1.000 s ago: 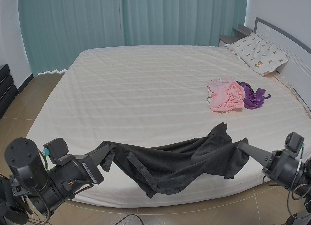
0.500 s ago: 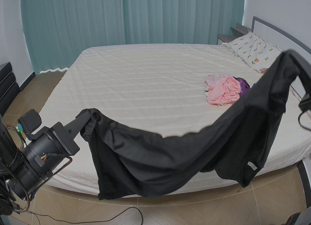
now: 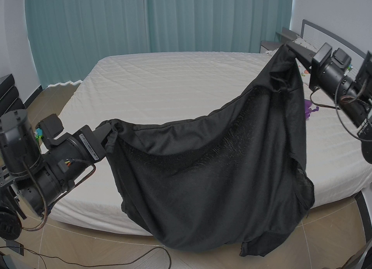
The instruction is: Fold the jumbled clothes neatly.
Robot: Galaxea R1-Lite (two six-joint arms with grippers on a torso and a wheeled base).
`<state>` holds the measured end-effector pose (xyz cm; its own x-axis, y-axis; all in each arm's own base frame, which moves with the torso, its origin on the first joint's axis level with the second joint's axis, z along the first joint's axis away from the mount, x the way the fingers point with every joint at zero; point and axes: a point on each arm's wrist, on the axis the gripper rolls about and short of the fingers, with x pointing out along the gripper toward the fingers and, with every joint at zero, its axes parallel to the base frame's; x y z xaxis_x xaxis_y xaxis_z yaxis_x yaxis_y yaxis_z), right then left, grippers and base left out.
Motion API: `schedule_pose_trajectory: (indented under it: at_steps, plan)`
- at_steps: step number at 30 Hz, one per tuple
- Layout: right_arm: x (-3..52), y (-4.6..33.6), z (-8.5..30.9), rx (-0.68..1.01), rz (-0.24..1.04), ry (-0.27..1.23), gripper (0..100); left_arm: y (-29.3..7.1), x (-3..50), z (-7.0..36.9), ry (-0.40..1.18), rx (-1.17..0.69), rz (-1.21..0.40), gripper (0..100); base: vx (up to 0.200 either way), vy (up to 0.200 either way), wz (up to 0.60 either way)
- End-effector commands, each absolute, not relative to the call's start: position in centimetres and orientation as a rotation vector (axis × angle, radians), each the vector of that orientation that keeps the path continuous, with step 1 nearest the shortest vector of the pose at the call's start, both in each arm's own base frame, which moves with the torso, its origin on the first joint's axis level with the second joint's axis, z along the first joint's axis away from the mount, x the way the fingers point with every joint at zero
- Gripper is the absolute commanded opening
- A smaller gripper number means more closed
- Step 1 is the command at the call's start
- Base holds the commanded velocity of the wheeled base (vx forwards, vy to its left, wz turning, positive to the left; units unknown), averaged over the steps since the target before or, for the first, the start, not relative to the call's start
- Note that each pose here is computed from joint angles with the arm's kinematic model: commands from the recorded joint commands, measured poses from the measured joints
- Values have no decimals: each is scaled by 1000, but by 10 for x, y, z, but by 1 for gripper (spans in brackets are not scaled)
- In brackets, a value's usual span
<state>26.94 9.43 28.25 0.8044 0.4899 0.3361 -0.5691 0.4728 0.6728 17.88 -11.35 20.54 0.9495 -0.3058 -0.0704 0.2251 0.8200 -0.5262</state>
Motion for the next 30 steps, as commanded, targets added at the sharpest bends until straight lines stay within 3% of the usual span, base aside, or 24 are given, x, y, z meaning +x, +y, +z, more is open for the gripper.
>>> schedule_pose_trajectory:
  at_steps: [1, 19, 30]
  plan:
    - [324, 101, 238, 837, 580, -5, 0, -127, 222, 183, 244, -497, -201, 0, 200, 0, 0]
    - [307, 124, 264, 758, 683, -84, 0, -126, 242, 178, 248, -494, -152, 0, 200, 0, 0]
    - [338, 123, 217, 754, 597, 40, 0, -126, 267, 144, 342, -458, -92, 0, 200, 0, 0]
